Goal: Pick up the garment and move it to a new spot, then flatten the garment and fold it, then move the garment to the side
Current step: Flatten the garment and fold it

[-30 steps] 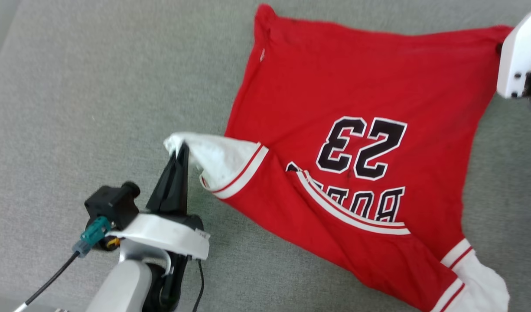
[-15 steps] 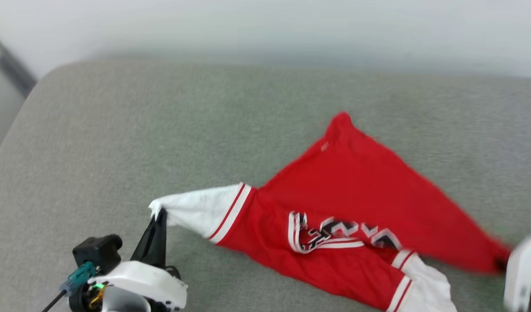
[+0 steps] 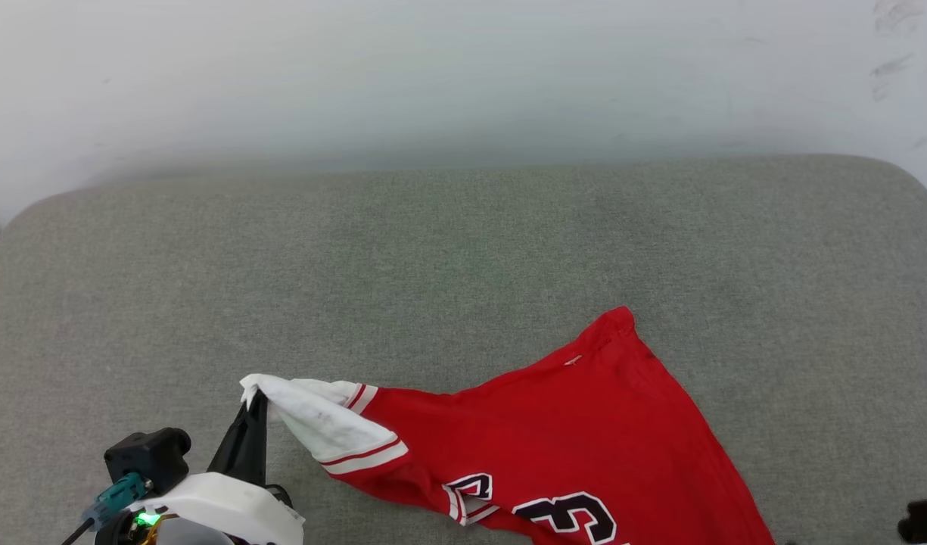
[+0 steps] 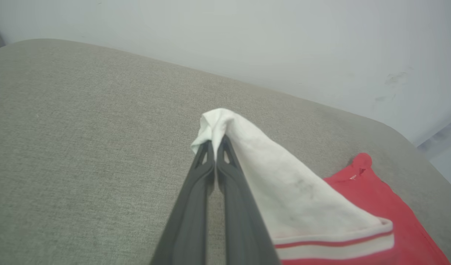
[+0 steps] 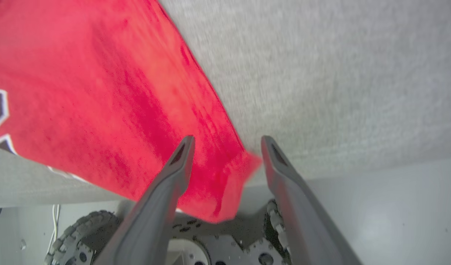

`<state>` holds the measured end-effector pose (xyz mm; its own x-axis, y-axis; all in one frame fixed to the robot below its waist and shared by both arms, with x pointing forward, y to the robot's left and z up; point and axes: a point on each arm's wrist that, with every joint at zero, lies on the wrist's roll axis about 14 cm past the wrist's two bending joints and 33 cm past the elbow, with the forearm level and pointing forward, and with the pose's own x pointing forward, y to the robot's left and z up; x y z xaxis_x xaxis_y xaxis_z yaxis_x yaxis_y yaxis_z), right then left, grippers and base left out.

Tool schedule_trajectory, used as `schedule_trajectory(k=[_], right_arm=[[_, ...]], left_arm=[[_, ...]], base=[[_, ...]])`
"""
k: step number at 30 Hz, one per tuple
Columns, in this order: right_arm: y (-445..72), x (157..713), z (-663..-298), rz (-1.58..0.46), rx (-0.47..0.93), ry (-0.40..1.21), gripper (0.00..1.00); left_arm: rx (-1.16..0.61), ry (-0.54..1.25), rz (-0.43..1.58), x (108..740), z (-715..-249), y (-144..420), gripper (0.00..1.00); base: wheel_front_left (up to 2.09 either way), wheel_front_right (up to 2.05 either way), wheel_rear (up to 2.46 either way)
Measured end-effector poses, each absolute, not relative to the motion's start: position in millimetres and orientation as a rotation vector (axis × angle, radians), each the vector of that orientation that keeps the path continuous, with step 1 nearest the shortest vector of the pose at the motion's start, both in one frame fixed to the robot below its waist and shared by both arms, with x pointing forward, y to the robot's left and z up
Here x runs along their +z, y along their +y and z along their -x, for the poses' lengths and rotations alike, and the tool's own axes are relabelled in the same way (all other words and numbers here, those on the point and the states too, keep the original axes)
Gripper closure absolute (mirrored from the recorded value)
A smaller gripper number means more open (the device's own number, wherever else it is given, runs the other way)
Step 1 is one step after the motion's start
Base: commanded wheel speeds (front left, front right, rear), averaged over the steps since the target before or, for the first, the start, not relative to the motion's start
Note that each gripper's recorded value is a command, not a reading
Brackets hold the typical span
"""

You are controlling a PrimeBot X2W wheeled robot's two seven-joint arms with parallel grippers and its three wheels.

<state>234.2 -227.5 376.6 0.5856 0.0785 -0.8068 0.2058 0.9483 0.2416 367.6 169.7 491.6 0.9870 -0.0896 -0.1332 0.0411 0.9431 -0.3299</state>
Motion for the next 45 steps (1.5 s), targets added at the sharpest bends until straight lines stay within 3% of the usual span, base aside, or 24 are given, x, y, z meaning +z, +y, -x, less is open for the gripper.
schedule_trajectory(k=[6, 10, 15, 22, 32, 33, 34, 35, 40, 45], right_arm=[[-249.3, 445.7, -323.5, -0.298, -0.126, 0.440, 0.00], [-237.3, 448.9, -363.1, -0.307, -0.083, 0.381, 0.00], [-198.6, 435.0, -415.0, -0.255, 0.091, 0.550, 0.00], [-160.6, 403.0, -451.6, -0.097, 0.270, 0.862, 0.00], [-129.8, 363.8, -478.2, -0.008, 0.364, 1.096, 0.00], [-128.6, 360.5, -477.2, -0.011, 0.367, 1.119, 0.09], [-127.2, 359.0, -476.5, 0.006, 0.373, 1.137, 0.69], [-126.3, 358.2, -475.6, 0.018, 0.377, 1.149, 1.00], [-116.5, 362.4, -471.8, 0.022, 0.407, 1.122, 1.00], [-118.1, 389.1, -478.0, -0.005, 0.397, 0.940, 1.00]], left_arm=[[-0.084, 0.158, 0.323, 490.1, -374.6, 165.7, 1.00], [-0.104, 0.151, 0.314, 491.9, -385.9, 160.5, 1.00], [-0.127, 0.148, 0.304, 490.2, -405.0, 153.8, 1.00], [-0.144, 0.138, 0.301, 483.3, -427.6, 149.7, 1.00], [-0.122, 0.171, 0.306, 460.5, -439.3, 154.1, 1.00], [-0.118, 0.174, 0.305, 459.2, -439.2, 155.1, 1.00], [-0.117, 0.177, 0.305, 458.0, -438.6, 155.5, 1.00], [-0.115, 0.177, 0.306, 457.7, -438.1, 155.6, 1.00], [-0.105, 0.172, 0.318, 460.1, -434.6, 158.1, 1.00], [-0.100, 0.138, 0.333, 474.0, -425.7, 162.3, 1.00]], base=[[0.00, 0.00, 0.00], [0.00, 0.00, 0.00], [0.00, 0.00, 0.00], [0.00, 0.00, 0.00], [0.00, 0.00, 0.00], [0.00, 0.00, 0.00], [0.00, 0.00, 0.00], [0.00, 0.00, 0.00], [0.00, 0.00, 0.00], [0.00, 0.00, 0.00]])
